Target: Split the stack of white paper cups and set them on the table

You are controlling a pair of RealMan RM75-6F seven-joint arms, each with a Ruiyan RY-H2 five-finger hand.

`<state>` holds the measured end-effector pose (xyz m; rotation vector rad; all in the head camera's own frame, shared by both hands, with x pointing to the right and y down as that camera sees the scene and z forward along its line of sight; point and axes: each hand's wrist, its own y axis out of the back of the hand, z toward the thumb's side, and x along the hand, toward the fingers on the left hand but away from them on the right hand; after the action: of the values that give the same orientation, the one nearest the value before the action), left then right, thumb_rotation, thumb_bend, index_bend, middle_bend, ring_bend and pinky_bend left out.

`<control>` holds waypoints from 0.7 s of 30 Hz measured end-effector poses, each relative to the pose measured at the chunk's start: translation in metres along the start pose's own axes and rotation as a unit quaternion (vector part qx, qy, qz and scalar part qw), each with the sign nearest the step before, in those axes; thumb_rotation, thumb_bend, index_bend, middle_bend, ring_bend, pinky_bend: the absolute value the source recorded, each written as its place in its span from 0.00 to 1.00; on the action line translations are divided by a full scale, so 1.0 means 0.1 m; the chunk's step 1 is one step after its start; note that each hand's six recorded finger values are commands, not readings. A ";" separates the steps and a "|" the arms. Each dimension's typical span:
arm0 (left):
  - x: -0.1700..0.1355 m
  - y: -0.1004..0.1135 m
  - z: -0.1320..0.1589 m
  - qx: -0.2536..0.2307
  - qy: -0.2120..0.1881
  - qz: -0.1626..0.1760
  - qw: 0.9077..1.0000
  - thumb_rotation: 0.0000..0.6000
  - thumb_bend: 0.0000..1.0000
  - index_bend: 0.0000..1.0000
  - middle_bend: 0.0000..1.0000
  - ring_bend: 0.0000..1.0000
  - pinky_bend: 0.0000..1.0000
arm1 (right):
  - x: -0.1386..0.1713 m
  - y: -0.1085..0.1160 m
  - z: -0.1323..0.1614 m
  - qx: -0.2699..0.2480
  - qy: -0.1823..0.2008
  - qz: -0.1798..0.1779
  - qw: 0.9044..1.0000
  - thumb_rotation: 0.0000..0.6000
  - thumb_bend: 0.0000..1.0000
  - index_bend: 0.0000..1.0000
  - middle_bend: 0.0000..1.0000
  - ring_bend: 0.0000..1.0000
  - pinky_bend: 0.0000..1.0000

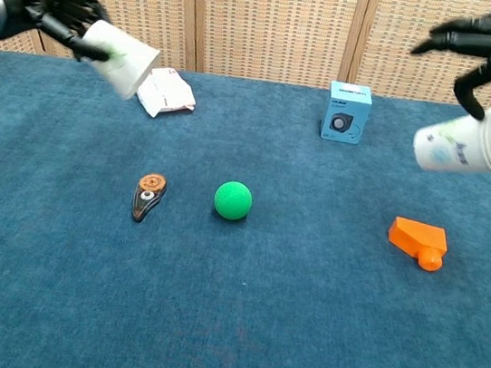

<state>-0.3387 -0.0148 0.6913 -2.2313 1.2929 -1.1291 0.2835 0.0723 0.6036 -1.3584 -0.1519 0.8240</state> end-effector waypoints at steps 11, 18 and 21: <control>-0.14 0.01 -0.53 0.241 0.070 -0.003 0.968 1.00 0.08 0.27 0.15 0.23 0.34 | -0.06 -0.26 0.04 0.020 -0.013 0.055 0.998 1.00 0.36 0.36 0.10 0.03 0.23; -0.19 -0.17 -0.59 0.213 0.096 -0.054 0.971 1.00 0.08 0.00 0.00 0.00 0.04 | -0.21 -0.20 -0.01 -0.014 -0.069 0.024 0.997 1.00 0.00 0.00 0.00 0.00 0.17; -0.24 -0.10 -0.50 0.196 0.087 -0.043 0.976 1.00 0.08 0.00 0.00 0.00 0.02 | -0.24 -0.07 -0.04 -0.042 -0.097 -0.009 0.994 1.00 0.00 0.00 0.00 0.00 0.16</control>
<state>-0.3776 0.0159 0.7177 -1.9454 0.9363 -1.4930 0.2715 0.0552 0.6175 -1.3512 -0.3535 0.9419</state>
